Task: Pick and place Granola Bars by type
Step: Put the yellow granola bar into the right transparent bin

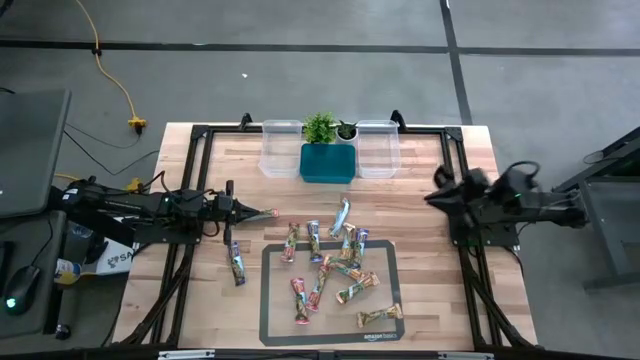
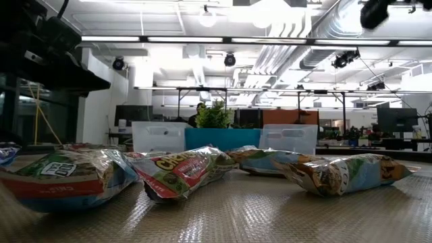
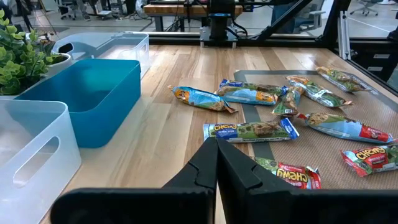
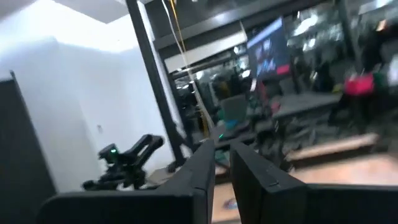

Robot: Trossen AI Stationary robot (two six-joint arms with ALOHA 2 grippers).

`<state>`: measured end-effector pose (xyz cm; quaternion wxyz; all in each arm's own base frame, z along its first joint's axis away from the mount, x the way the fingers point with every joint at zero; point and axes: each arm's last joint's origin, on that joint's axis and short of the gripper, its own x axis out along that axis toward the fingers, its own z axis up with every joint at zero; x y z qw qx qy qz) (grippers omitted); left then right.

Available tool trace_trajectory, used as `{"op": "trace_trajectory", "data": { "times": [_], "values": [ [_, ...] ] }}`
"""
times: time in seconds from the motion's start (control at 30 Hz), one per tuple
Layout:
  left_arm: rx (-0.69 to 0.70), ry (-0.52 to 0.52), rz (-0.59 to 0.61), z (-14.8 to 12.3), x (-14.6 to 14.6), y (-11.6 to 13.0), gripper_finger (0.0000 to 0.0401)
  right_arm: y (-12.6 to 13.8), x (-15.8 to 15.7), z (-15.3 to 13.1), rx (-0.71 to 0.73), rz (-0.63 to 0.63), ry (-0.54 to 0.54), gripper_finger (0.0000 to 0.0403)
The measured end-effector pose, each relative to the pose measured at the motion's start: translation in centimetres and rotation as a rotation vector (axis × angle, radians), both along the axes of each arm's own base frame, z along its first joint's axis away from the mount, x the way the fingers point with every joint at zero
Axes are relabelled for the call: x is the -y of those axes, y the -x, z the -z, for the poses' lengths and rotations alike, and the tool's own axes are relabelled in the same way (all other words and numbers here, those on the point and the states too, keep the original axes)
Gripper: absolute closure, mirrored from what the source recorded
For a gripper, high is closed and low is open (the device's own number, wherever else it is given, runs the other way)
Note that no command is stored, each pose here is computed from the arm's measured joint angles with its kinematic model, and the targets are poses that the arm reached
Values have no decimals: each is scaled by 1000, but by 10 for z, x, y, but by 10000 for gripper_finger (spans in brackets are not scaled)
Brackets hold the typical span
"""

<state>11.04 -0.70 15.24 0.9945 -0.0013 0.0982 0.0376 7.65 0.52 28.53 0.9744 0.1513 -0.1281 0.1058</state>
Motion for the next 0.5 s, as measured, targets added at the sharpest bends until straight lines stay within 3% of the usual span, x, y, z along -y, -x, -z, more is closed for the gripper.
{"op": "trace_trajectory", "data": {
  "times": [0.13,0.23,0.37,0.5],
  "values": [
    [-1,0,0,0,0,0,400,8,3,-39,-62,120,114,355],
    [0,0,0,0,0,0,400,7,5,-62,-191,196,198,348],
    [0,0,0,0,0,0,400,-13,7,-82,-456,264,297,338],
    [-1,0,0,0,0,0,400,-46,10,-95,-714,333,284,334]
  ]
}}
